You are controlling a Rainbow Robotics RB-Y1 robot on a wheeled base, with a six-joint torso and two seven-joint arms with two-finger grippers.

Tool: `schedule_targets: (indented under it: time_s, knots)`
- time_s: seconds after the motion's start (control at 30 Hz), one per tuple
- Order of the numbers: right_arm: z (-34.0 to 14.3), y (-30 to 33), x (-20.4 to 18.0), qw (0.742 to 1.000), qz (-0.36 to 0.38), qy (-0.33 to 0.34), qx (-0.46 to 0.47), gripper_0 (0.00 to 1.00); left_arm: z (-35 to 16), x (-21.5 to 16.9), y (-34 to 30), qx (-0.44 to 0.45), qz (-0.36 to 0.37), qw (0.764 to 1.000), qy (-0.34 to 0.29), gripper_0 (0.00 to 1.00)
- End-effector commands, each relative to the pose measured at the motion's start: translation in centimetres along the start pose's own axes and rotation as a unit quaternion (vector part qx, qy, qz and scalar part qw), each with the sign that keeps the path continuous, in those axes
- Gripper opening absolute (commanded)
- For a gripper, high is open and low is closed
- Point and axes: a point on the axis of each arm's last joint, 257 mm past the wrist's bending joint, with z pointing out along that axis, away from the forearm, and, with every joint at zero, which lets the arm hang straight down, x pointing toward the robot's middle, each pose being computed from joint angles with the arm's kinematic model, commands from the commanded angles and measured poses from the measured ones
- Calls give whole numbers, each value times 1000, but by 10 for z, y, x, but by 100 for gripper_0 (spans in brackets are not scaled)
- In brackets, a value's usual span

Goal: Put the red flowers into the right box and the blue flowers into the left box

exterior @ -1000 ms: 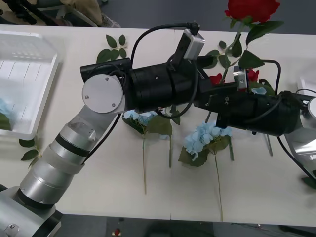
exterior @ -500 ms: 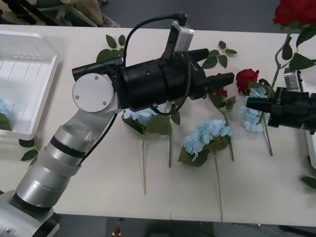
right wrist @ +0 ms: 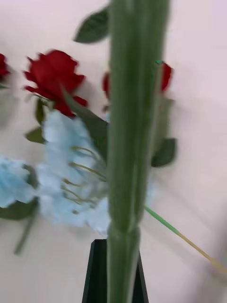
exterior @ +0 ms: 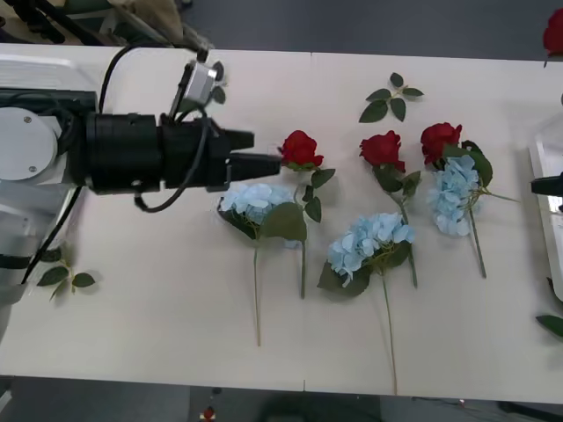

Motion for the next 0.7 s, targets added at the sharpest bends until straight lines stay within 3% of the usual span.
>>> schedule_targets:
  time_s: [0.03, 0.27, 0.5, 0.7]
  knots:
    - [-38, -45, -3, 994, 67, 25, 77, 0, -27, 48, 21, -48, -31, 996, 73, 100]
    - [-79, -95, 33, 970, 133, 92, 181, 0, -36, 113, 28, -107, -67, 983, 134, 100]
    - [-111, -132, 66, 938, 172, 132, 272, 0, -13, 143, 36, -141, -61, 974, 168, 100]
    - [-125, -155, 95, 916, 154, 168, 330, 0, 17, 162, 44, -155, -62, 967, 191, 100]
